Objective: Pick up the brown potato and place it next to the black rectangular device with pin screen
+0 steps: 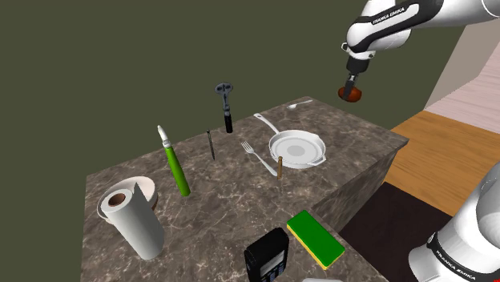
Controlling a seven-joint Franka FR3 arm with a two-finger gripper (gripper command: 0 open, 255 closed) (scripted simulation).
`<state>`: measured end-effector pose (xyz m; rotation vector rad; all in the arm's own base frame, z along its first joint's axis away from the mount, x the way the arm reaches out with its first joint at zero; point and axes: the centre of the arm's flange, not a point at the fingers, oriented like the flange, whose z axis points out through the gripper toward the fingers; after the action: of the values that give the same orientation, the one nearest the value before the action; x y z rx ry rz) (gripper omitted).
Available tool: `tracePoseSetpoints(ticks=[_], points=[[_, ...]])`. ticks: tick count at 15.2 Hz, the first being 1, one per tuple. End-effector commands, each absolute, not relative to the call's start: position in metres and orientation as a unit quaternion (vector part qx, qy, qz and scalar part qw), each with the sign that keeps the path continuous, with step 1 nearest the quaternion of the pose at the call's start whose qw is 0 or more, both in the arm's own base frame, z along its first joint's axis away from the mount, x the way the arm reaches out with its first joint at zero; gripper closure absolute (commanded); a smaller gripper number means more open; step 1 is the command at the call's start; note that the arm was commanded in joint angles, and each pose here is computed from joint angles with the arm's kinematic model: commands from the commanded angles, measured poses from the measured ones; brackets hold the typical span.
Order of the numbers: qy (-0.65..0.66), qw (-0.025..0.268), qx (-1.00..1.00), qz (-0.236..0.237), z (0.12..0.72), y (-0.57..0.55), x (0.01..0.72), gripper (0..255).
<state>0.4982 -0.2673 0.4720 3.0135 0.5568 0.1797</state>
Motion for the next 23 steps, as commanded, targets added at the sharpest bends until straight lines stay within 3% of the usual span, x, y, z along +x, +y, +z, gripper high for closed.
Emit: tracePoseSetpoints(ticks=[1, 14, 23], points=[[0.181, 0.036, 0.981, 0.058, 0.482, -0.267, 0.499, 255], [0.181, 0.036, 0.981, 0.058, 0.550, -0.267, 0.499, 255], [0.181, 0.036, 0.981, 0.058, 0.550, -0.150, 0.475, 255]])
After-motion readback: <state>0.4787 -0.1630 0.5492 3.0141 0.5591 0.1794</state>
